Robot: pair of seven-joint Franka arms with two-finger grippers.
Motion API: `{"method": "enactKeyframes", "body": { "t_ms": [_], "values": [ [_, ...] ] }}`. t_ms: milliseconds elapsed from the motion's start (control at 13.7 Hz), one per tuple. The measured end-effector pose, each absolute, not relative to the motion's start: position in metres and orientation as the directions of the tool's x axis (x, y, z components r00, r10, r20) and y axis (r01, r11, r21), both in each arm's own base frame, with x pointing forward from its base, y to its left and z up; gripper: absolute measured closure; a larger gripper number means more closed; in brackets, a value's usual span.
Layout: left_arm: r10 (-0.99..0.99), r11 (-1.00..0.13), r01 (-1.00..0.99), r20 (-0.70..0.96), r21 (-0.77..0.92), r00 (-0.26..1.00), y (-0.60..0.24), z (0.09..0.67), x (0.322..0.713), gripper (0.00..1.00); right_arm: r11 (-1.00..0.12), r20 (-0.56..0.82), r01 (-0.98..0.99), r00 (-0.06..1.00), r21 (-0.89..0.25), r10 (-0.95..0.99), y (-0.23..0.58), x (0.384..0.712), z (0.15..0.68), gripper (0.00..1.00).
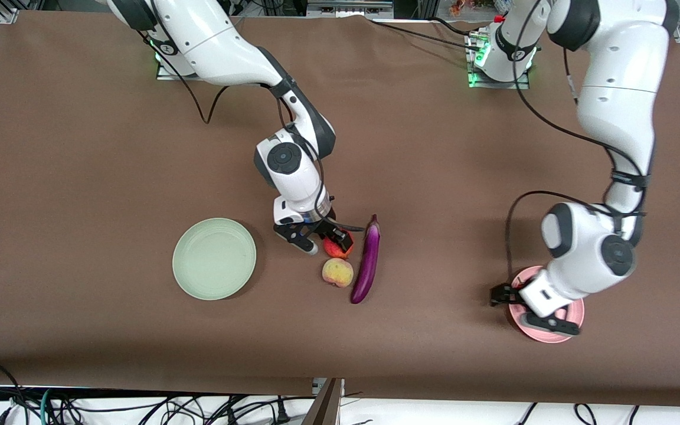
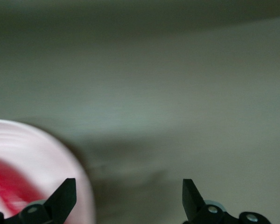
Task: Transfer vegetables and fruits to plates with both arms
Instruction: 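Release the pomegranate on the green plate while the left gripper withdraws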
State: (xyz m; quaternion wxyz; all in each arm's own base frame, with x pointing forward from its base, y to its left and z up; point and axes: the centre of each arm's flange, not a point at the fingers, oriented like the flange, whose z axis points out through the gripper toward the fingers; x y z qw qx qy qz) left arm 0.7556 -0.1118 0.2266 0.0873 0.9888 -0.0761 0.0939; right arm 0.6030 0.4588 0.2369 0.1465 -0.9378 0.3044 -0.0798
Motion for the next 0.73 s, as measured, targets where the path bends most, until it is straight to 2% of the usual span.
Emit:
{"method": "enactKeyframes", "body": {
  "t_ms": [219, 365, 585, 731],
  "values": [
    [-0.105, -0.973, -0.137, 0.175, 0.184, 0.979, -0.189, 0.226, 0.740, 0.00, -0.810, 0.029, -0.528, 0.833, -0.255, -0.553, 0.407, 0.632, 0.278, 0.21],
    [-0.081, -0.974, -0.112, 0.157, 0.198, 0.984, -0.235, 0.221, 0.726, 0.00, -0.868, -0.017, -0.441, 0.893, -0.228, -0.450, 0.351, 0.655, 0.295, 0.21],
    [-0.095, -0.967, -0.134, 0.181, 0.215, 0.979, -0.302, 0.214, 0.704, 0.00, -0.943, -0.078, -0.281, 0.959, -0.178, -0.271, 0.230, 0.691, 0.298, 0.21],
    [-0.130, -0.962, -0.167, 0.176, 0.218, 0.976, -0.341, 0.208, 0.686, 0.00, -0.961, -0.114, -0.212, 0.974, -0.178, -0.194, 0.163, 0.702, 0.289, 0.21]
  ]
}}
